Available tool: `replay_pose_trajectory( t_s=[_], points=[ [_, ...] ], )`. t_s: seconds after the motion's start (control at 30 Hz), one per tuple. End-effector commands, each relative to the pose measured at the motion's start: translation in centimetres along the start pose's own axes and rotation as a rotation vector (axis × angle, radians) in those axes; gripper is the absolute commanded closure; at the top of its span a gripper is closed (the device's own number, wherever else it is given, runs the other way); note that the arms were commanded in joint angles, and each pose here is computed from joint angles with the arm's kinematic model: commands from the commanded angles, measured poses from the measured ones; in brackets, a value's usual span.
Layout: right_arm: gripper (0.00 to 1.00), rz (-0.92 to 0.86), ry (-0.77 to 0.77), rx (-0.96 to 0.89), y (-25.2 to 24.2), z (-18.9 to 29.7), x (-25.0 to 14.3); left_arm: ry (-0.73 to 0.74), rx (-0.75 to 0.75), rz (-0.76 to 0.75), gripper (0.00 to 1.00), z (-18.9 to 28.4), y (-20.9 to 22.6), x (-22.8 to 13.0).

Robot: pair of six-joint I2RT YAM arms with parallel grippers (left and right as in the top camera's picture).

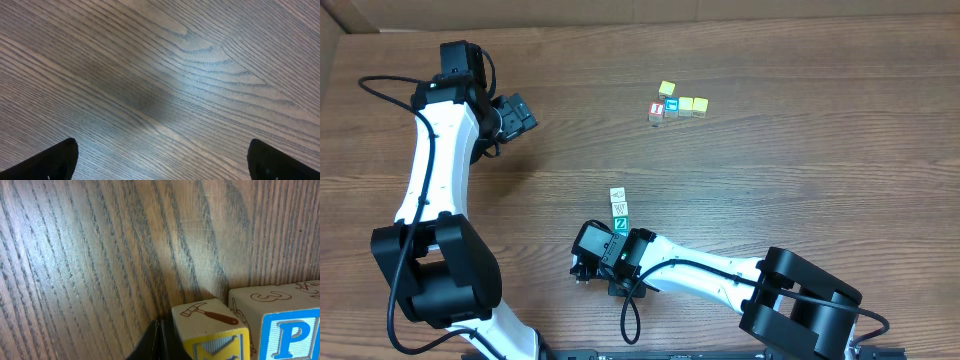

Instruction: Flip 5 blocks

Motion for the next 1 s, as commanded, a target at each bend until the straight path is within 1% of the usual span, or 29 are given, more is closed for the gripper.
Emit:
replay_pose_trajectory(
  t_s=[0.0, 0.33, 0.97],
  points=[
    [0.96, -0.016, 0.005, 0.001, -0.2, -0.2, -0.2, 0.0, 0.018, 0.001, 0.0, -0.4, 0.3, 0.2],
    [0.96, -0.015, 0.028, 0.008, 0.0, -0.2, -0.7, 0.0, 0.018, 0.001, 0.0, -0.4, 0.3, 0.2],
    [0.96, -0.028, -0.022, -0.014, -1.1, -0.2, 0.3, 0.0, 0.018, 0.001, 0.0, -0.4, 0.3, 0.2]
  ],
)
Point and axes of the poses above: each gripper's point midway between its finger pads, its own z axis back along the fingers, its own y axis along the line the jaws close on, x = y × z, the point moved 2 cm from there along z, back along the fingers, and after that the axes turned 6 degrees about -z, right-handed, at the moved point
